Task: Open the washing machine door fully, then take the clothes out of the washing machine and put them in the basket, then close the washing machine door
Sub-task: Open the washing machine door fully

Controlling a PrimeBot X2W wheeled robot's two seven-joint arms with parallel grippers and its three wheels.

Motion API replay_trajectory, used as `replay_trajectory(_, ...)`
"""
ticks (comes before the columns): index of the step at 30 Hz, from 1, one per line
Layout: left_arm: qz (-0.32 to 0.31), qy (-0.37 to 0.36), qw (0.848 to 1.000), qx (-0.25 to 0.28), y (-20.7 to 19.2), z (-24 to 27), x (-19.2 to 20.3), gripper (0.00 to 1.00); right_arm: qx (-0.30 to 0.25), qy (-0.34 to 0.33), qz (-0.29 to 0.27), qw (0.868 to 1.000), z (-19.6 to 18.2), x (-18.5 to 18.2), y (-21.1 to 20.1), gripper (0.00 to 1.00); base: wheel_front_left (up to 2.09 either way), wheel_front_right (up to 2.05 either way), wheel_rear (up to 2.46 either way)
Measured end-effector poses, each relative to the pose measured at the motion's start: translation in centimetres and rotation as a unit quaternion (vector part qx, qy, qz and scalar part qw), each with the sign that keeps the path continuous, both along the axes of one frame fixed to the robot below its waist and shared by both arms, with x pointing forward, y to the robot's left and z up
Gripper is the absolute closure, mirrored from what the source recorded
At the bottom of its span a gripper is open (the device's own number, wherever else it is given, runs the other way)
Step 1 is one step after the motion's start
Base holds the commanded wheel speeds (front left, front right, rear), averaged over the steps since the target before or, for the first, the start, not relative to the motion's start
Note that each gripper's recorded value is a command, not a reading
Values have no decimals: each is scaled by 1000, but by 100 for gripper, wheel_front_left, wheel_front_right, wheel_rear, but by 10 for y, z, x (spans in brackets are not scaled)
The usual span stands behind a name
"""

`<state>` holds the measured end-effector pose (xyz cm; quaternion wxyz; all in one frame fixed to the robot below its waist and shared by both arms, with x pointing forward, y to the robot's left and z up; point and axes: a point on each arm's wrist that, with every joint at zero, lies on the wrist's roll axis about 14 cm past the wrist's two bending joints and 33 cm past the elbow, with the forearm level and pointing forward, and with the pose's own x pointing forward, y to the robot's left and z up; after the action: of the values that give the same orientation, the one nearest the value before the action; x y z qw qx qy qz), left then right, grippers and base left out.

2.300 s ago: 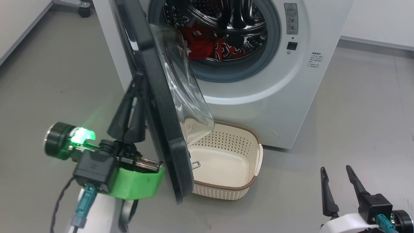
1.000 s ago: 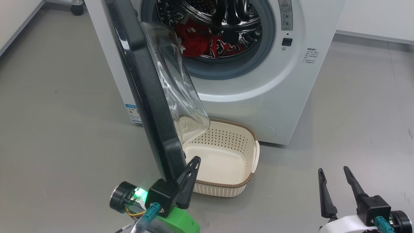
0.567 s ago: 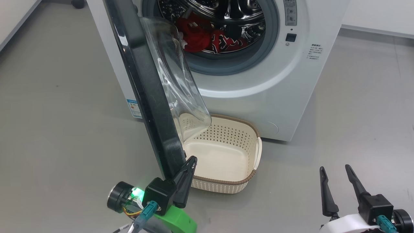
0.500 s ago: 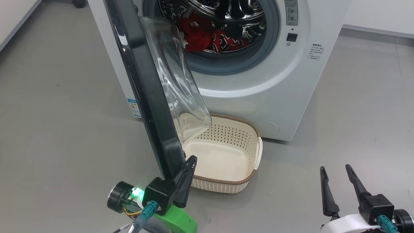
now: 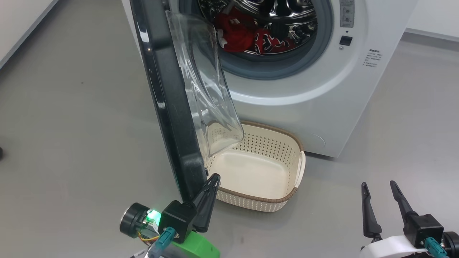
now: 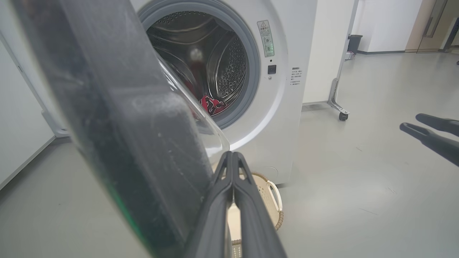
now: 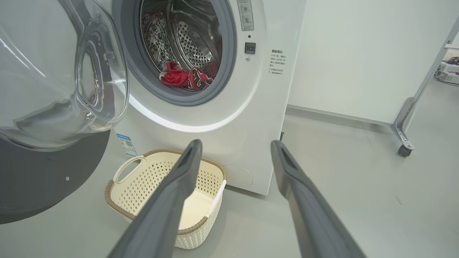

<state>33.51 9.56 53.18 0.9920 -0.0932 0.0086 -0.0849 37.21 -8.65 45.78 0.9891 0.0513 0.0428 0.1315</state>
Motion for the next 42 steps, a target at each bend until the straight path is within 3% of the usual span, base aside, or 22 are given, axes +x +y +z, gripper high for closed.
replay_trajectory(26,126,-17,992,19,70,1,-31,100,4,2,114,994,-4,9,70,0,0,0,0)
replay_trajectory(42,230,-19,973,32,142,0,-36,100,4,17,114,993,-15,9,69,0,0,0,0)
